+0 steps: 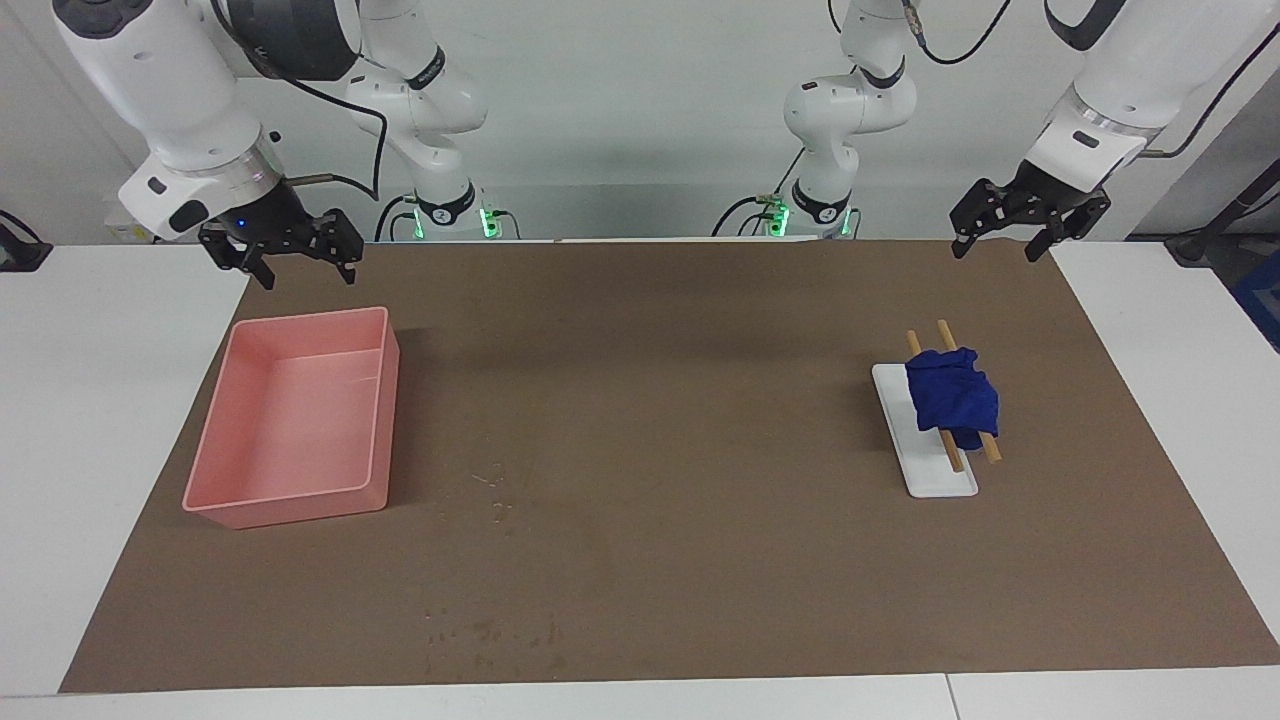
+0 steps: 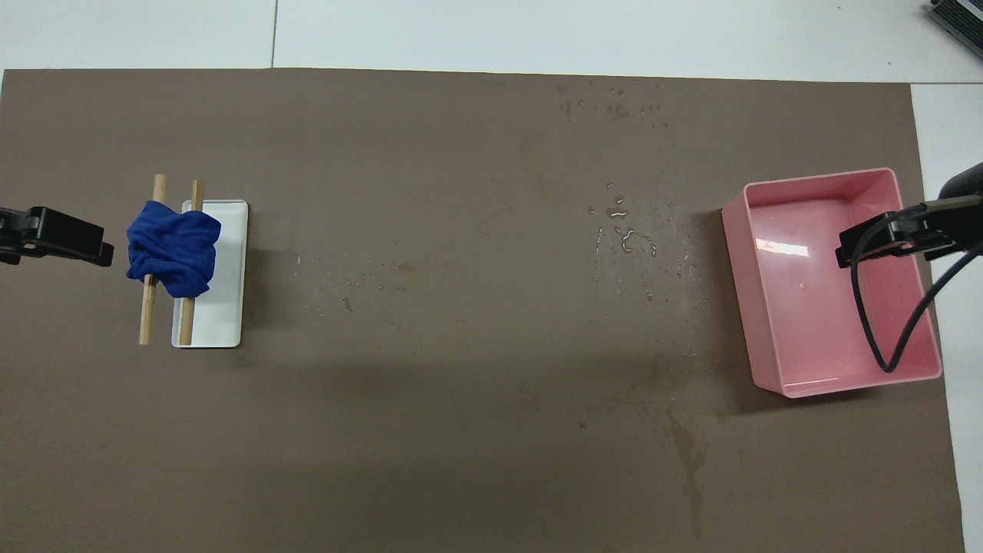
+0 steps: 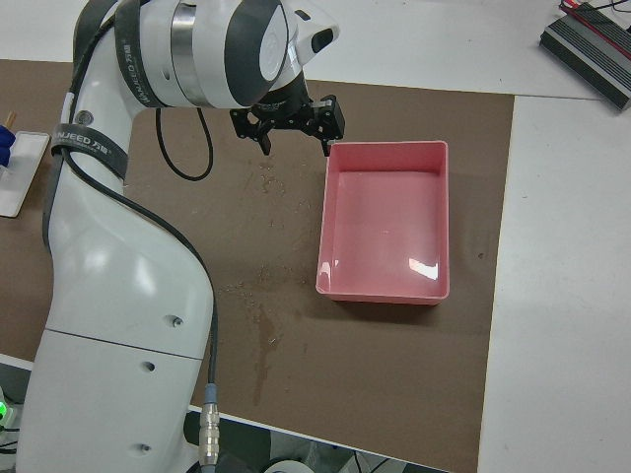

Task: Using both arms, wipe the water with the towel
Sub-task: 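Lower the left gripper onto the blue towel and grasp it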

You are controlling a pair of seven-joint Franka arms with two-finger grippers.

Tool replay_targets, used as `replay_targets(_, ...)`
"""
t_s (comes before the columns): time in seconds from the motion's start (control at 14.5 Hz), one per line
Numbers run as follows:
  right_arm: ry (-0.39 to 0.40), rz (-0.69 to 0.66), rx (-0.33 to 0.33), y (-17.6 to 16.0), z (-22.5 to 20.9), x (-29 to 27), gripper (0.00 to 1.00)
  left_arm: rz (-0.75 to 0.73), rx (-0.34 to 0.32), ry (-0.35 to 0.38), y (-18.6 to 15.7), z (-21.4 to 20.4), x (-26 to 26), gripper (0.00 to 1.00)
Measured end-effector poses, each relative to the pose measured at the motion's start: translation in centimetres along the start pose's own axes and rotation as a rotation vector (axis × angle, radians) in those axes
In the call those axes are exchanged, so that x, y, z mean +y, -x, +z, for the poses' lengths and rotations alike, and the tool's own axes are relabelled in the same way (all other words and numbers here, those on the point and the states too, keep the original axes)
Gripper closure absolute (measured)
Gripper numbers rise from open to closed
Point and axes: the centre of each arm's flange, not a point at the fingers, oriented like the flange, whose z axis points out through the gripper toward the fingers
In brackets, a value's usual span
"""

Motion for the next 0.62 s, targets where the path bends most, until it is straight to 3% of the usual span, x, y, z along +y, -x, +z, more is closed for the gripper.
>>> replay_targets(0.21,0.000,0.000,-0.001,0.0,0.0,0.0,0.00,0.006,0.014,-0.001,-0.2,-0.1,0.1,0.00)
replay_targets(0.62,0.000,0.000,-0.004,0.1,0.0,0.0,0.00,-0.065,0.173,-0.013,-2.8,4.0,-2.5,0.00)
